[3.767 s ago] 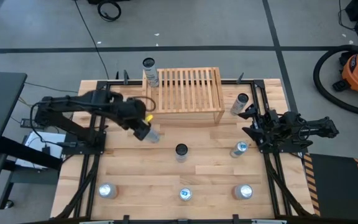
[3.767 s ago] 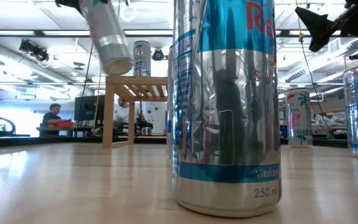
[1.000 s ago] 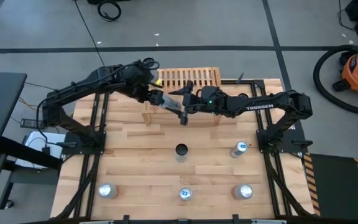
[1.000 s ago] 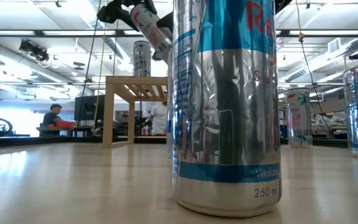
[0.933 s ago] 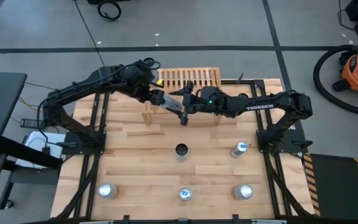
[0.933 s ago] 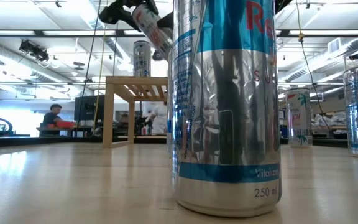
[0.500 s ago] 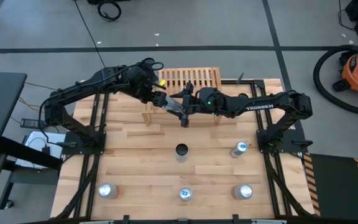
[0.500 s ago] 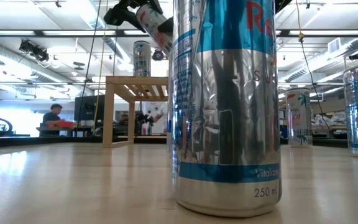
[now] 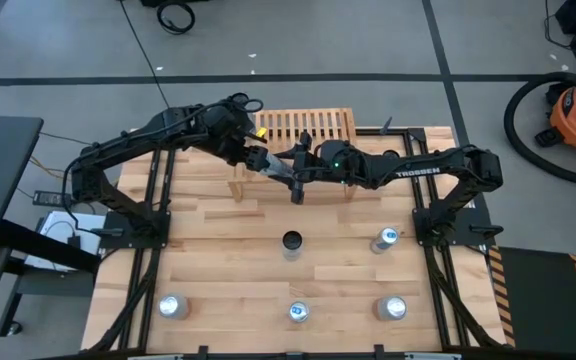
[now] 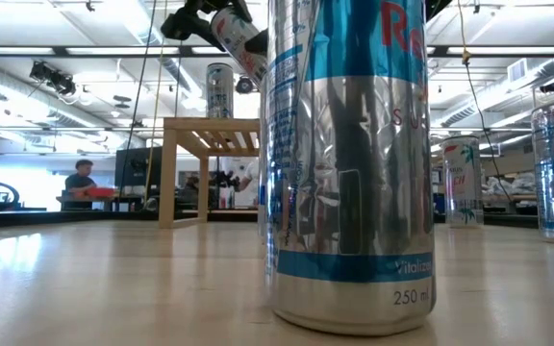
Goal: Place canned beverage on shelf
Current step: Put the white-pink soda can on the shelf aligned with the other white-pink soda can
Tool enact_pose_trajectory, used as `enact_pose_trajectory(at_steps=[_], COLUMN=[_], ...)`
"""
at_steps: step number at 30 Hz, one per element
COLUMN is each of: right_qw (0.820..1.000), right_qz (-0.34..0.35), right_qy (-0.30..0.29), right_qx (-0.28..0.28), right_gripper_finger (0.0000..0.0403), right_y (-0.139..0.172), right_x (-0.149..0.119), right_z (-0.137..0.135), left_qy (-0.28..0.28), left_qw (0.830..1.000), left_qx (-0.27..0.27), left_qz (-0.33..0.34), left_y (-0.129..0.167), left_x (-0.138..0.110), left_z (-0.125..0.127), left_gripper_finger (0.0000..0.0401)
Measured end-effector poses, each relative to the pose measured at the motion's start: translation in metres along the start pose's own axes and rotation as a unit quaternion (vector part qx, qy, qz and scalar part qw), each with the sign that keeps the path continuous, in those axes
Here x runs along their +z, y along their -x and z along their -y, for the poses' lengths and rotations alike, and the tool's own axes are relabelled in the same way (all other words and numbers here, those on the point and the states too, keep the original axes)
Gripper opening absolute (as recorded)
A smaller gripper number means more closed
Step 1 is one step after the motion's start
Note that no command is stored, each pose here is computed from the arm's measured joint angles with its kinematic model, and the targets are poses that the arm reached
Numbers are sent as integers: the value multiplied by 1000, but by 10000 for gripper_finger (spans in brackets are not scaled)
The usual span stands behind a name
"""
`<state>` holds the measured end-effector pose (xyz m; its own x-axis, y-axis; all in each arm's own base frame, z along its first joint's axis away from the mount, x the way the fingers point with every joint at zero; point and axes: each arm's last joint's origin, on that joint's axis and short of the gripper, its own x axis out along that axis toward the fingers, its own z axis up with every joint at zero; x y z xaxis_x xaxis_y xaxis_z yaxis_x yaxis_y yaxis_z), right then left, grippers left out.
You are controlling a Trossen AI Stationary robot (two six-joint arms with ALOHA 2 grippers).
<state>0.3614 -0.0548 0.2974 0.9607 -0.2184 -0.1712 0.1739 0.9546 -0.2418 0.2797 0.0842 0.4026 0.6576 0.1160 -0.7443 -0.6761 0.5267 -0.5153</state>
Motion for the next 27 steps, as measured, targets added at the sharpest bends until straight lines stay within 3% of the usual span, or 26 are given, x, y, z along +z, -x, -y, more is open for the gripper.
enact_pose_trajectory(at_steps=[27], right_qw=[1000], right_qz=[0], right_qy=[0], right_qx=[-8], right_gripper_finger=[248], right_y=[1], right_x=[0], right_z=[1], left_qy=[-34], left_qw=[999], left_qx=[-10], left_qz=[12], left_y=[0], left_x=[4], left_z=[0], left_gripper_finger=[286])
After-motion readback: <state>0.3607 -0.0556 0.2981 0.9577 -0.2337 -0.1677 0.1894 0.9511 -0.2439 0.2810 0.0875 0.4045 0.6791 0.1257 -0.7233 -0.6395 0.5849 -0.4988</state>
